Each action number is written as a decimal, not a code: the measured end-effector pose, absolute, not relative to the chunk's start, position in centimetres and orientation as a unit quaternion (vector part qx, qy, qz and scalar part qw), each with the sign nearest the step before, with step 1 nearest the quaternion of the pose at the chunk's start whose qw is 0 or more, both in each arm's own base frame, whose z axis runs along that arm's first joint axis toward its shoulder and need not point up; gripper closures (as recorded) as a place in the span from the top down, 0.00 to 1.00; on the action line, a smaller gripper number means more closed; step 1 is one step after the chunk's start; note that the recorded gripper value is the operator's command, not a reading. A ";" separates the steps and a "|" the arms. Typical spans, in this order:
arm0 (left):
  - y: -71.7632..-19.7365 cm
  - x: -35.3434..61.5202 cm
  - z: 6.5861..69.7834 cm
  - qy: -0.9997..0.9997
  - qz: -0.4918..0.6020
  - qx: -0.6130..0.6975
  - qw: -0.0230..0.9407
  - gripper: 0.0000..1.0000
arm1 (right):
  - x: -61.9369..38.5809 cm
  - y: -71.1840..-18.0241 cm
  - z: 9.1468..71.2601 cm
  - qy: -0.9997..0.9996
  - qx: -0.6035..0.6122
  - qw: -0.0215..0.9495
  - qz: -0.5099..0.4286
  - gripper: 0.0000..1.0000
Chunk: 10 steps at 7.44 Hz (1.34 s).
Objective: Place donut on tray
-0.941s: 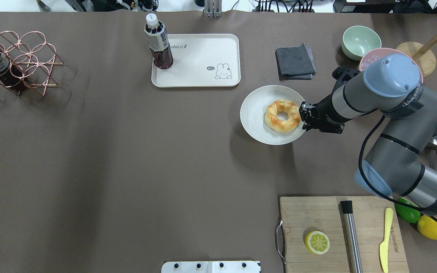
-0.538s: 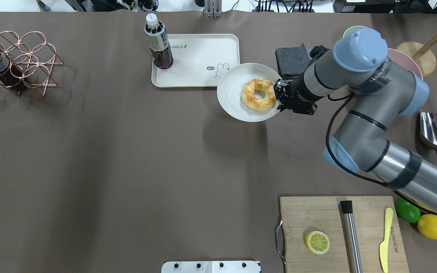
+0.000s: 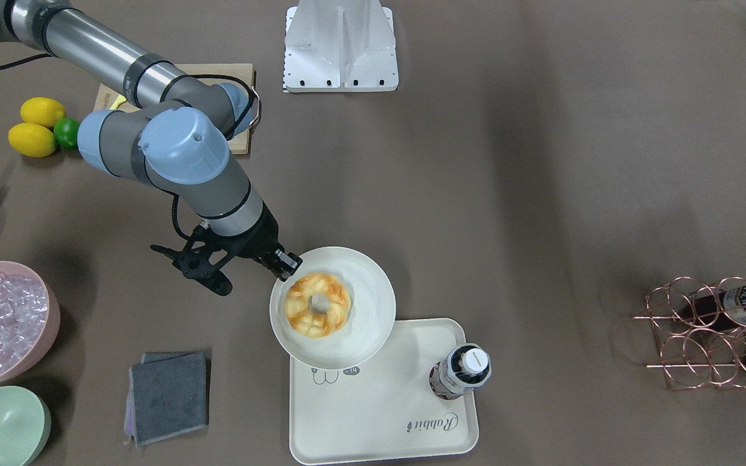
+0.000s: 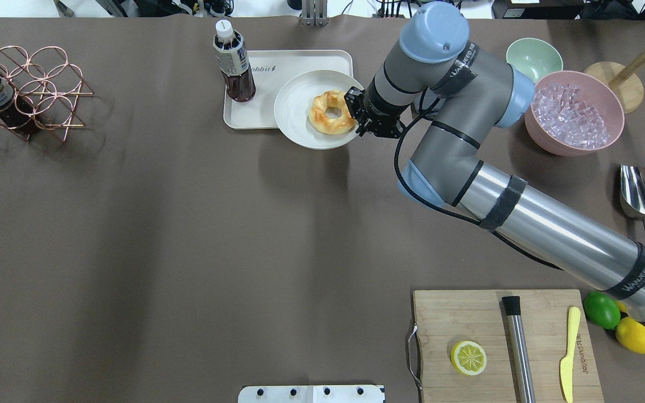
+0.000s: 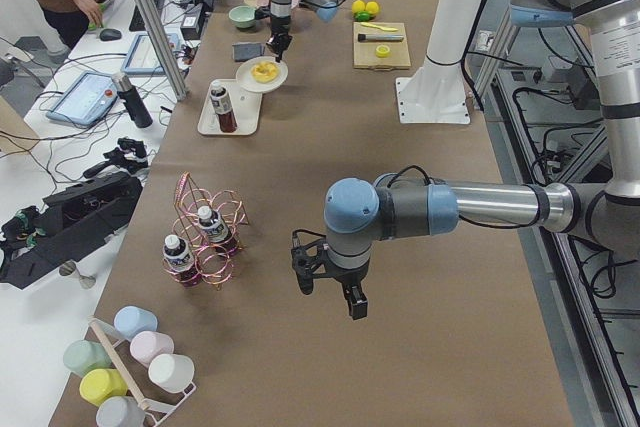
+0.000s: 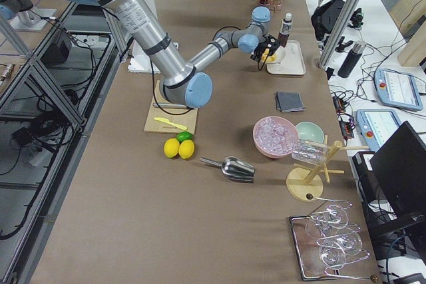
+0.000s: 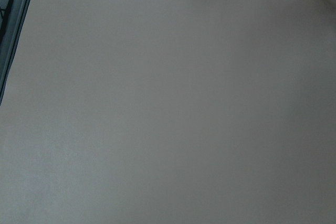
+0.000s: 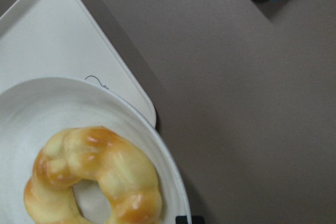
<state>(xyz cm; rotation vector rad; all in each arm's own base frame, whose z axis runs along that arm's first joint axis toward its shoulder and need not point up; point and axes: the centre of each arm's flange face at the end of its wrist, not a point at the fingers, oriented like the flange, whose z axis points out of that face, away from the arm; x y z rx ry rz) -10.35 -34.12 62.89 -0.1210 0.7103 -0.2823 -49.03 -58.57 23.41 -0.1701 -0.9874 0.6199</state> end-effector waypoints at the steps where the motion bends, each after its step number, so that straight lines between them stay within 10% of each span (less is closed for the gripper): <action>1: -33.9 -10.3 63.0 0.346 -0.138 -0.061 0.926 0.98 | -50.6 -59.8 24.2 -0.472 -0.076 0.830 0.289 0.00; 10: -33.3 -10.3 63.2 0.346 -0.139 -0.063 0.926 0.98 | -55.9 -67.3 23.0 -0.444 -0.077 0.836 0.313 0.00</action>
